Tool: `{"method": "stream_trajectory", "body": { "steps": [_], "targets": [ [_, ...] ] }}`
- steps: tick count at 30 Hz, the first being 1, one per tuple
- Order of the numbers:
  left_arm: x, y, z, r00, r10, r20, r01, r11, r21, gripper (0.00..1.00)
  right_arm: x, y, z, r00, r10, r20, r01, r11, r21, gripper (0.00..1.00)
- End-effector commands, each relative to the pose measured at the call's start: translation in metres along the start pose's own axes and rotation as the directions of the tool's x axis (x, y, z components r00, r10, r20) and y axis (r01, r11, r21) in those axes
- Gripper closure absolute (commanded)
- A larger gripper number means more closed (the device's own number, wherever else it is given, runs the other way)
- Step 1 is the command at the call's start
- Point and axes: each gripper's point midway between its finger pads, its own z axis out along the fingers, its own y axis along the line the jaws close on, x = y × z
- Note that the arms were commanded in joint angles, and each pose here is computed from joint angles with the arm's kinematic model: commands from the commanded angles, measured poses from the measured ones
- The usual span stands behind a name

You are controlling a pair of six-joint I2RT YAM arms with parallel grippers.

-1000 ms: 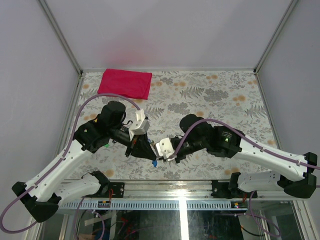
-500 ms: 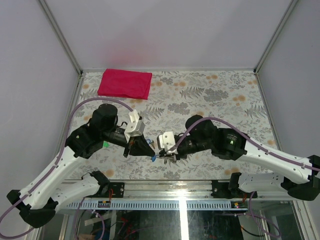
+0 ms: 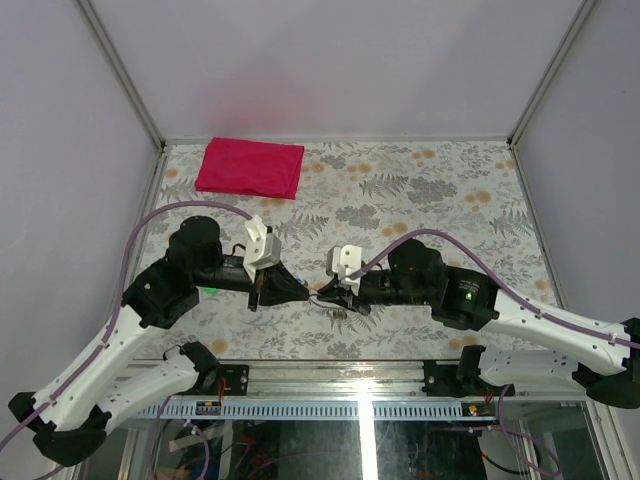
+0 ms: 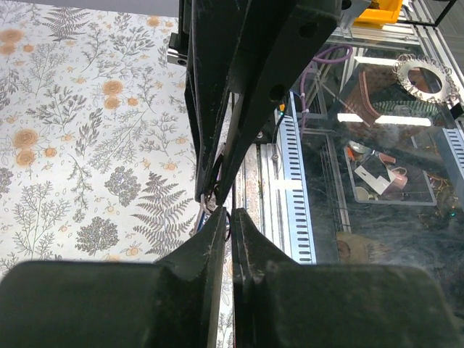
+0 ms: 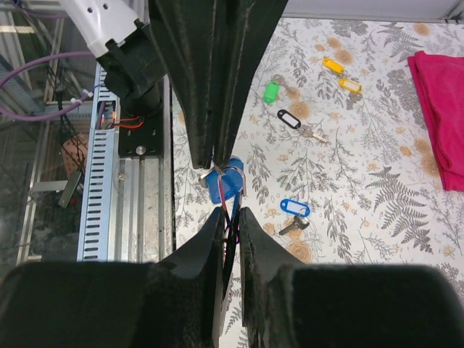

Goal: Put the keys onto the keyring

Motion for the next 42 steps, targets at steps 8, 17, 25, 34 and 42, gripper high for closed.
{"method": "stream_trajectory", "body": {
  "steps": [8,17,25,34,42],
  "targets": [
    [-0.014,0.007,-0.003,0.998,0.015,0.062,-0.010,0.997,-0.078,0.83,-0.036,-0.026,-0.014,0.996,-0.019,0.087,0.006,0.990,0.140,1.00],
    [-0.012,0.033,-0.006,0.985,-0.029,0.168,0.069,0.969,-0.238,0.65,-0.021,-0.038,-0.026,0.992,0.122,0.002,-0.119,0.962,0.245,1.00],
    [0.000,0.052,-0.010,0.958,-0.084,0.274,0.179,0.922,-0.343,0.58,-0.025,-0.057,-0.048,0.957,0.284,0.060,-0.284,0.872,0.400,1.00],
    [0.005,0.072,-0.011,0.924,-0.119,0.364,0.271,0.875,-0.402,0.46,-0.016,-0.061,-0.047,0.884,0.466,0.040,-0.426,0.766,0.482,1.00],
    [0.010,0.090,-0.010,0.900,-0.165,0.403,0.350,0.826,-0.441,0.40,-0.019,-0.072,-0.048,0.876,0.477,0.066,-0.435,0.725,0.534,1.00]
  ]
}}
